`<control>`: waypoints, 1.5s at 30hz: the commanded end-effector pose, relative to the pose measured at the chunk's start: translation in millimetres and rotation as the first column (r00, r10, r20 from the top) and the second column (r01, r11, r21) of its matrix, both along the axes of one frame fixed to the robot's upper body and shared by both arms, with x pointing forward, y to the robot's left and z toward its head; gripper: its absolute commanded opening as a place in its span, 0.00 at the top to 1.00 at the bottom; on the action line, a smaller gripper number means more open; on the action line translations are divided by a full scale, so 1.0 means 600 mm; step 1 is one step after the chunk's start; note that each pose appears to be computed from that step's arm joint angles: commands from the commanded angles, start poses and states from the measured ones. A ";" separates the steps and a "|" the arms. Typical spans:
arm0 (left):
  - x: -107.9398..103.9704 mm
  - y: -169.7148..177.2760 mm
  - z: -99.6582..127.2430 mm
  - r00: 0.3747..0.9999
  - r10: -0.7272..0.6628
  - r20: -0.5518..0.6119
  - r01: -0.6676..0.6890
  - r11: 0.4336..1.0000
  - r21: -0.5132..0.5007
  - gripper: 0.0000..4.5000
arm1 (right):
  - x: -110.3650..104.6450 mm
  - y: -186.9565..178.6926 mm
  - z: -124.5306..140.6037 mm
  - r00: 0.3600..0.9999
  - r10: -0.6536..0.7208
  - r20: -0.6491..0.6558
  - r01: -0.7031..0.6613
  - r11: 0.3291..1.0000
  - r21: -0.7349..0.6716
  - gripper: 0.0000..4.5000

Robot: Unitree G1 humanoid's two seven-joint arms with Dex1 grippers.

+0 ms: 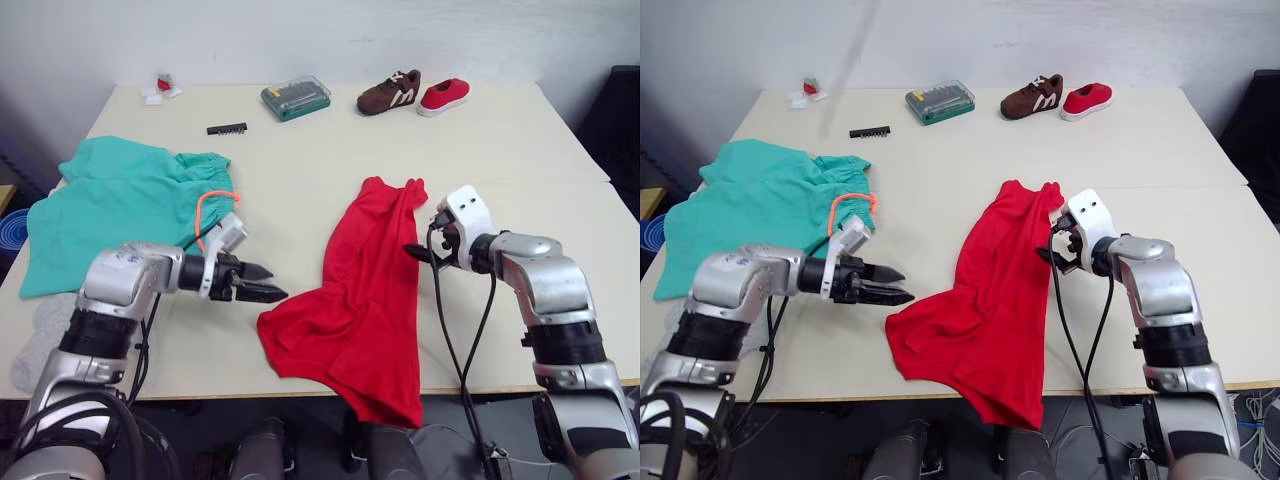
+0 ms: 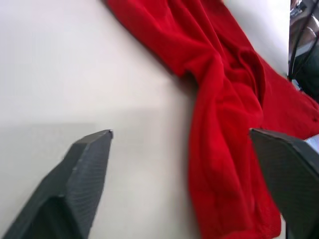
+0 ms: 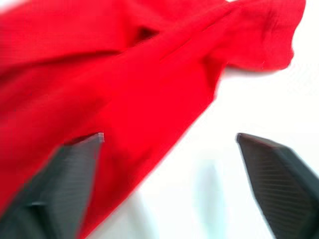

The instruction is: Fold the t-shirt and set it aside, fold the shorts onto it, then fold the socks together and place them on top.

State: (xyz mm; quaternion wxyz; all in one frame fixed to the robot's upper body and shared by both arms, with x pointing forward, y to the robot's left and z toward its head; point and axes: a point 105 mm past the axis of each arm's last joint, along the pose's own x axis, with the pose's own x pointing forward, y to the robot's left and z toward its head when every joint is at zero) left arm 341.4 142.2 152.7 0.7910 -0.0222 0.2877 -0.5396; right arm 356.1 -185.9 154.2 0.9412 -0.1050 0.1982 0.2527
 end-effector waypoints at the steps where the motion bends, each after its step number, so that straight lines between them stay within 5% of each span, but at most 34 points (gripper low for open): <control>1: 0.062 -0.041 0.027 1.000 0.006 0.022 -0.005 0.999 -0.036 0.00 | -0.079 0.005 0.012 0.995 0.018 -0.102 -0.004 0.991 0.137 0.00; 11: 0.110 -0.132 -0.006 0.999 -0.018 0.045 0.017 1.000 0.024 0.00 | -0.175 0.028 -0.054 0.952 0.061 -0.299 0.007 0.975 0.222 0.00; 19: 0.115 -0.158 -0.016 0.999 0.008 0.037 -0.008 1.000 0.006 0.00 | -0.212 0.050 -0.088 0.934 0.075 -0.350 0.017 0.968 0.251 0.00; 21: 0.115 -0.164 -0.019 1.000 0.016 0.024 -0.016 1.000 -0.001 0.09 | -0.214 0.056 -0.093 0.931 0.077 -0.357 0.021 0.965 0.263 0.00; 25: 0.112 -0.173 -0.024 1.000 0.008 0.015 -0.008 1.000 0.004 0.31 | -0.214 0.063 -0.101 0.926 0.071 -0.371 0.034 0.963 0.268 0.20; 35: 0.109 -0.188 -0.026 1.000 0.002 0.006 -0.002 1.000 -0.009 1.00 | -0.210 0.059 -0.111 0.923 0.046 -0.383 0.046 0.973 0.228 0.97; 45: 0.116 -0.182 -0.019 0.998 0.061 -0.007 -0.062 0.993 -0.096 1.00 | -0.158 0.010 -0.089 0.941 0.039 -0.335 0.007 0.991 0.137 0.99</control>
